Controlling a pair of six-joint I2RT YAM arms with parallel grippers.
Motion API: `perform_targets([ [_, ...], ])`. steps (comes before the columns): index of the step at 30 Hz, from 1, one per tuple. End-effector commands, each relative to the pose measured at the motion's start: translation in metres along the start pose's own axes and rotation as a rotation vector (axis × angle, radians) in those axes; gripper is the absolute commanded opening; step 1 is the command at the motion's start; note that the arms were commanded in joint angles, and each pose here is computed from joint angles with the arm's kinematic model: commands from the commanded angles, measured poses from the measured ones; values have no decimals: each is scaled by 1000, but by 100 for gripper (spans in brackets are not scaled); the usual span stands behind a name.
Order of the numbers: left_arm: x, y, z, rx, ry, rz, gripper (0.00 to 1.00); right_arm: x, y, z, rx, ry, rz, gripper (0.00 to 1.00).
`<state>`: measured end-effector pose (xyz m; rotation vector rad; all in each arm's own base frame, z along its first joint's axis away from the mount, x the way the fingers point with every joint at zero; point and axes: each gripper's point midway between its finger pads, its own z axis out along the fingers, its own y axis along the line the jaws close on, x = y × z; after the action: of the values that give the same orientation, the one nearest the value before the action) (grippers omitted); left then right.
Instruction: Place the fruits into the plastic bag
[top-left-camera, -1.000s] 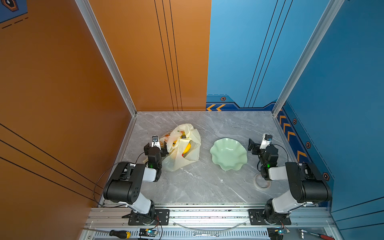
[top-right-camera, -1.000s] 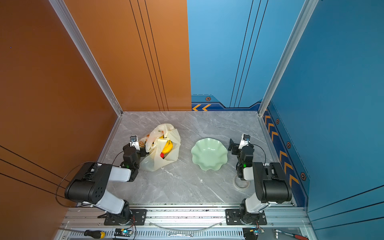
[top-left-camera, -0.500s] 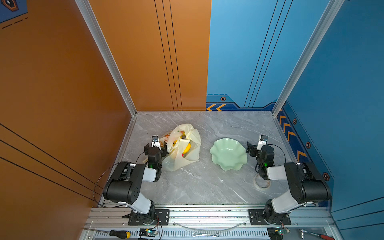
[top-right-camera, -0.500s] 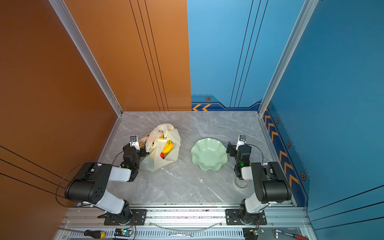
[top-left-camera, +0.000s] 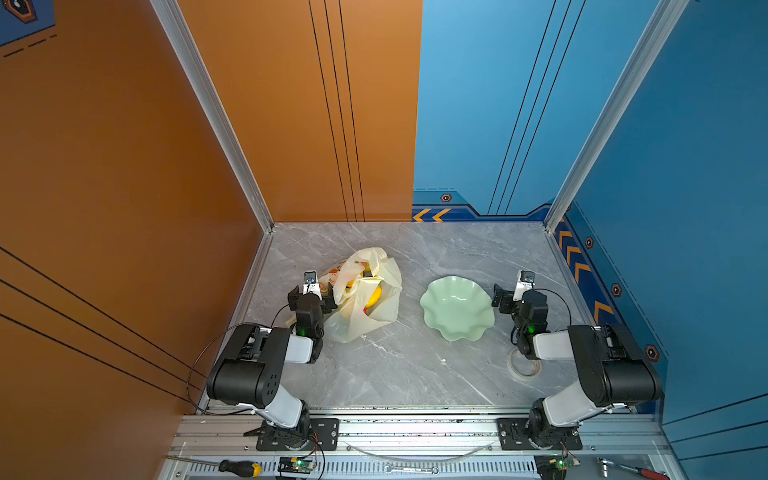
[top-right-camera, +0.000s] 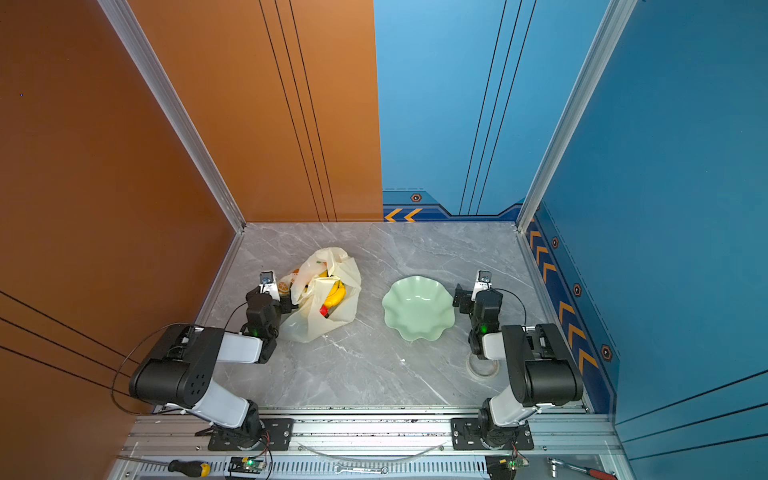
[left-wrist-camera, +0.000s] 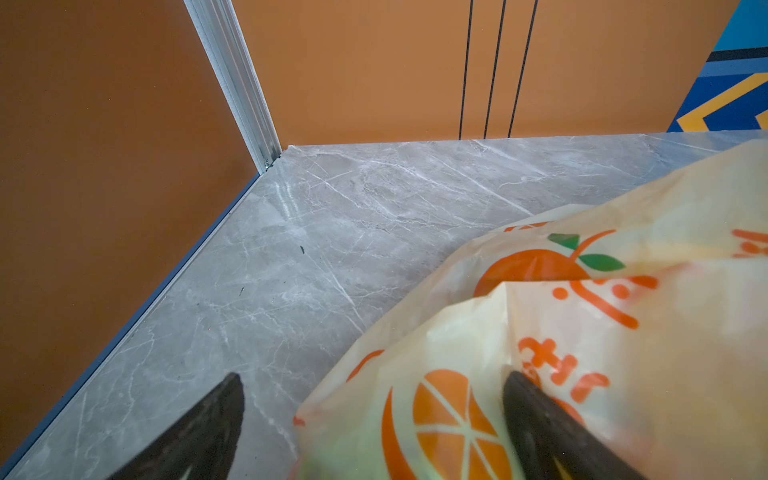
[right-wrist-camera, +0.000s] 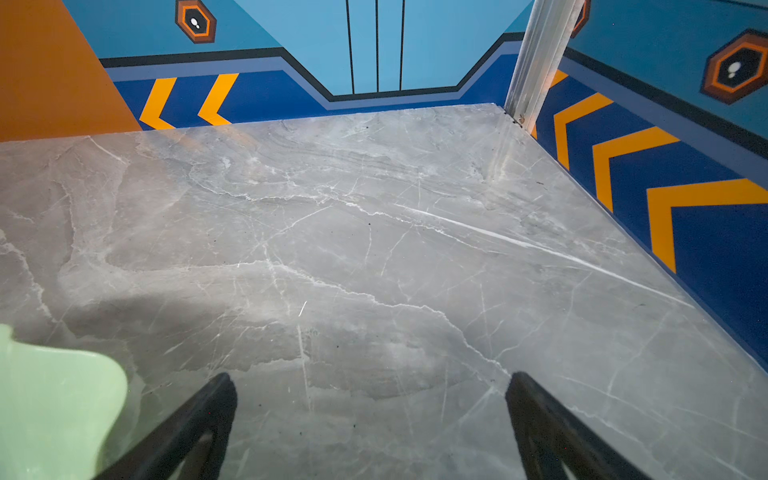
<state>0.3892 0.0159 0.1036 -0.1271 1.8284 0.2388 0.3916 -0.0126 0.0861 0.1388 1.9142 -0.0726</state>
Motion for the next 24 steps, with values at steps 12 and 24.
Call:
perform_targets([
  [12, 8, 9, 3, -39, 38, 10, 98, -8, -3, 0, 22, -15, -15, 100],
  [24, 8, 9, 3, -40, 37, 9, 98, -6, -3, 0, 21, -8, -17, 100],
])
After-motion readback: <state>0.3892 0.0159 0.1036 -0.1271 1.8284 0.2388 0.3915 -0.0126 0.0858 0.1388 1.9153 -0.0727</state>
